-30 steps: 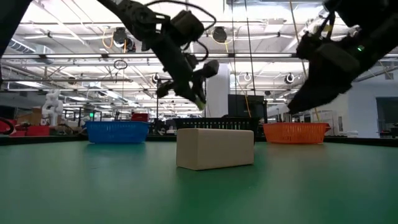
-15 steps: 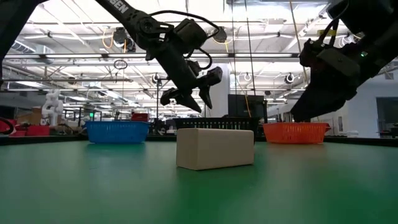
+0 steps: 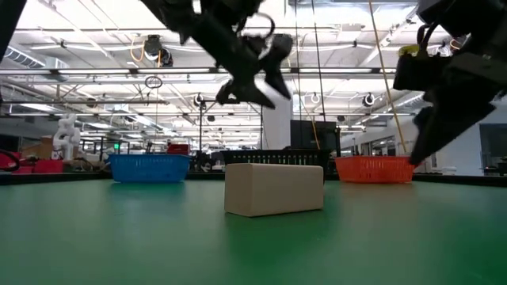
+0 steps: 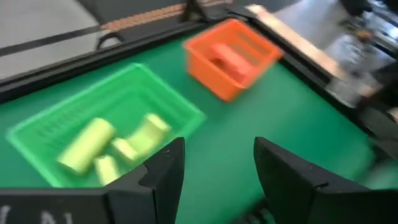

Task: Sort & place blocks by color
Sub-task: Put the right wooden block into the black bin

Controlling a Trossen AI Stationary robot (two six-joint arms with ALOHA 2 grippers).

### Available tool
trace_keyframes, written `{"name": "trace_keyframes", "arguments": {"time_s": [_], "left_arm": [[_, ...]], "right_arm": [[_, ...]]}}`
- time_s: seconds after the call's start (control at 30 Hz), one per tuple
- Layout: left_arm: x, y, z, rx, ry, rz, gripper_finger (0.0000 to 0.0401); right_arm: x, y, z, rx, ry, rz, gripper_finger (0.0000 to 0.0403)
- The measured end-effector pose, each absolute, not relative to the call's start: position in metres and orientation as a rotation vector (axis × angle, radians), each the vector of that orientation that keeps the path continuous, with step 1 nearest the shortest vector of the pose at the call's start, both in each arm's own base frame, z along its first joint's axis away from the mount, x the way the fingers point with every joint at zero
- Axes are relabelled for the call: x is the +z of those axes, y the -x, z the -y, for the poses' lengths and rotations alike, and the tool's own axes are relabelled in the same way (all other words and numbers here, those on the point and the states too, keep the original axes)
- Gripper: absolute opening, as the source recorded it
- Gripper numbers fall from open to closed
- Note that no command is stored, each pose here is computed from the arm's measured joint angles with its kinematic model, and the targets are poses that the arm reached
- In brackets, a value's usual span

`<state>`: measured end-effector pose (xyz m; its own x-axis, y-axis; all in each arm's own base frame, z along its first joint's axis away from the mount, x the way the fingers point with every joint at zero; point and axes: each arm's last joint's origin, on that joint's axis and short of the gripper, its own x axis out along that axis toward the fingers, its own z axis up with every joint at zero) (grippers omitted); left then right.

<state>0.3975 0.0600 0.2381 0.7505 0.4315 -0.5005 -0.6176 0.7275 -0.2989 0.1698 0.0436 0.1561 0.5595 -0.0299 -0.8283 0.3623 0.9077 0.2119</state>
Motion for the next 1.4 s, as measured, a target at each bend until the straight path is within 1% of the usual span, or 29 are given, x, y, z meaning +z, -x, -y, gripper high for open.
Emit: {"name": "trace_keyframes", "arguments": {"time_s": [0.1,0.27,0.33,0.47,0.73,0.87,1.1,1.4], "left_arm": [[0.244,-0.399,-0.031,0.523,0.455,-0.421,0.0185],[0.246,-0.399,0.011,0.423,0.456,-0.431,0.0182],[0.246,-0.399,0.023,0.397,0.459,-0.435,0.0183],[0.246,-0.397,0.042,0.363,0.447,-0.441,0.0184],[0.245,-0.393,0.065,0.341,0.371,-0.456,0.0184],[0.243,-0.39,0.072,0.339,0.349,-0.481,0.0184],[0.239,-0.384,0.081,0.41,0.296,-0.504,0.0184],[0.239,-0.383,0.084,0.415,0.279,-0.505,0.0184]], "right_arm": [[0.163,-0.162,-0.044,-0.281,-0.472,-1.083,0.0286],[0.163,-0.15,-0.047,-0.397,-0.78,-1.26,0.0286],[0.162,-0.148,-0.052,-0.414,-0.869,-1.306,0.0286],[0.164,-0.146,-0.062,-0.404,-1.017,-1.355,0.0286],[0.169,-0.148,-0.084,-0.39,-1.231,-1.339,0.0286],[0.169,-0.145,-0.092,-0.434,-1.3,-1.354,0.0286],[0.162,-0.144,-0.1,-0.521,-1.343,-1.39,0.0286],[0.149,-0.156,-0.114,-0.504,-1.367,-1.406,0.0286]]}}
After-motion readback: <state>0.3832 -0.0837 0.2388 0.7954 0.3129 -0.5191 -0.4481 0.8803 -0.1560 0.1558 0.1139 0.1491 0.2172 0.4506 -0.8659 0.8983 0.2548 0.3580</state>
